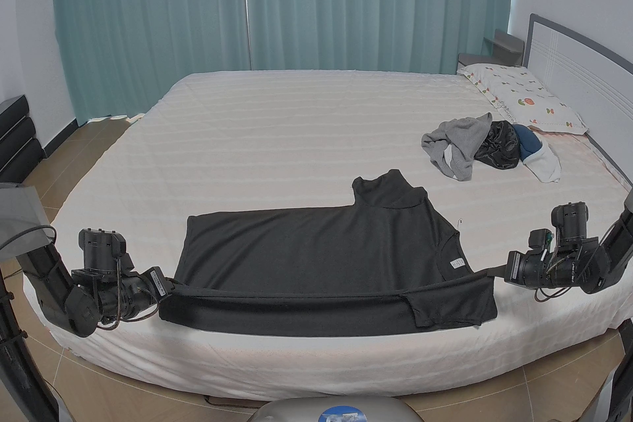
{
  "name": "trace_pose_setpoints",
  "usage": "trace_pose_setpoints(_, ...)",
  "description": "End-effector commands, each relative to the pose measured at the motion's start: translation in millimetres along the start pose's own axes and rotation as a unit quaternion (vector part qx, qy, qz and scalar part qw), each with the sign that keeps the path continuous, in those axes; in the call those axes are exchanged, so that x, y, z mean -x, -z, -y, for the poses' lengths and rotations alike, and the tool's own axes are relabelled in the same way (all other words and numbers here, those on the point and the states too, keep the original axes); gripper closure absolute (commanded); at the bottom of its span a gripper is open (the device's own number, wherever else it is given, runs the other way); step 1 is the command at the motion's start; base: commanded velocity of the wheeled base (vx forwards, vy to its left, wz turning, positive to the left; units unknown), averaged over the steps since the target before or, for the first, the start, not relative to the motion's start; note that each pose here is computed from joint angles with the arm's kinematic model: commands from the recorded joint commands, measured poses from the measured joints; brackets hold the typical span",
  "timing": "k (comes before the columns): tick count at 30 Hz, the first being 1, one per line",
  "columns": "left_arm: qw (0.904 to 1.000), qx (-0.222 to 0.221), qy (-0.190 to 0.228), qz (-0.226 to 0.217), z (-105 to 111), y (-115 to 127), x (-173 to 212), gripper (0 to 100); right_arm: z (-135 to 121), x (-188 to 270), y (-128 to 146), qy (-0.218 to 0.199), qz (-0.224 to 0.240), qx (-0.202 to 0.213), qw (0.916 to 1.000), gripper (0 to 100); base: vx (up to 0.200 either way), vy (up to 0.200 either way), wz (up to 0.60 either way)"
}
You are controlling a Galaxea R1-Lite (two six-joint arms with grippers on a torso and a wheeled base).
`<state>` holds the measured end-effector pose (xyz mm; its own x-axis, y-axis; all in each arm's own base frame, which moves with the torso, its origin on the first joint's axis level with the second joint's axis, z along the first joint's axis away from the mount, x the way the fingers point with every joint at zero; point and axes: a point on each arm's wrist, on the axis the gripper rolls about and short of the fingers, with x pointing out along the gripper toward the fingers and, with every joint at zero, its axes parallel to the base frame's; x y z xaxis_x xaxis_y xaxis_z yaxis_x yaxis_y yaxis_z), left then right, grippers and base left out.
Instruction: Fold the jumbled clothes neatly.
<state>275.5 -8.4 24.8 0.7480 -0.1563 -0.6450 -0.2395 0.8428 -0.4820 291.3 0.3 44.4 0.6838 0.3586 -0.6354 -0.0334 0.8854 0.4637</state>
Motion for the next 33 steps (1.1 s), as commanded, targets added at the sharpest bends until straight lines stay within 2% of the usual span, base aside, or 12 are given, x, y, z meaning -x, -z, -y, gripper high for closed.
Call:
trace_pose_setpoints(1, 0.9999, 0.002, -0.008, -0.015, -3.8, 3.4, -15.2, 100, -0.9, -24.5, -1.1, 0.003, -0.016, 0.004, 0.9999, 100, 0.0, 0.0, 0.0)
trace_pose_setpoints(10, 0.9997, 0.013, -0.01, -0.02, -5.7, 1.8, -36.1, 100, 1.6, -47.8, -8.6, 0.014, -0.013, 0.009, 0.9998, 100, 0.0, 0.0, 0.0)
trace_pose_setpoints(23, 0.9995, 0.017, -0.011, -0.025, -7.5, 3.1, -43.0, 100, 3.7, -56.7, -5.8, 0.013, -0.02, 0.006, 0.9997, 100, 0.0, 0.0, 0.0)
trace_pose_setpoints(24, 0.9995, 0.017, -0.011, -0.024, -7.3, 2.7, -43.1, 100, 3.3, -56.8, -5.3, 0.013, -0.021, 0.006, 0.9997, 0, 0.0, 0.0, 0.0)
trace_pose_setpoints(25, 0.9994, 0.021, -0.011, -0.023, -7.2, 2.4, -43.3, 100, 3.6, -57.1, -5.0, 0.013, -0.022, 0.007, 0.9997, 0, 0.0, 0.0, 0.0)
trace_pose_setpoints(26, 0.9994, 0.022, -0.011, -0.023, -7.2, 2.4, -43.3, 0, 3.6, -57.1, -5.0, 0.013, -0.022, 0.007, 0.9997, 0, 0.0, 0.0, 0.0)
trace_pose_setpoints(33, 0.9994, 0.033, -0.007, -0.013, -6.5, -1.7, -38.1, 0, -2.6, -52.4, -9.1, 0.006, -0.01, -0.011, 0.9999, 0, 0.0, 0.0, 0.0)
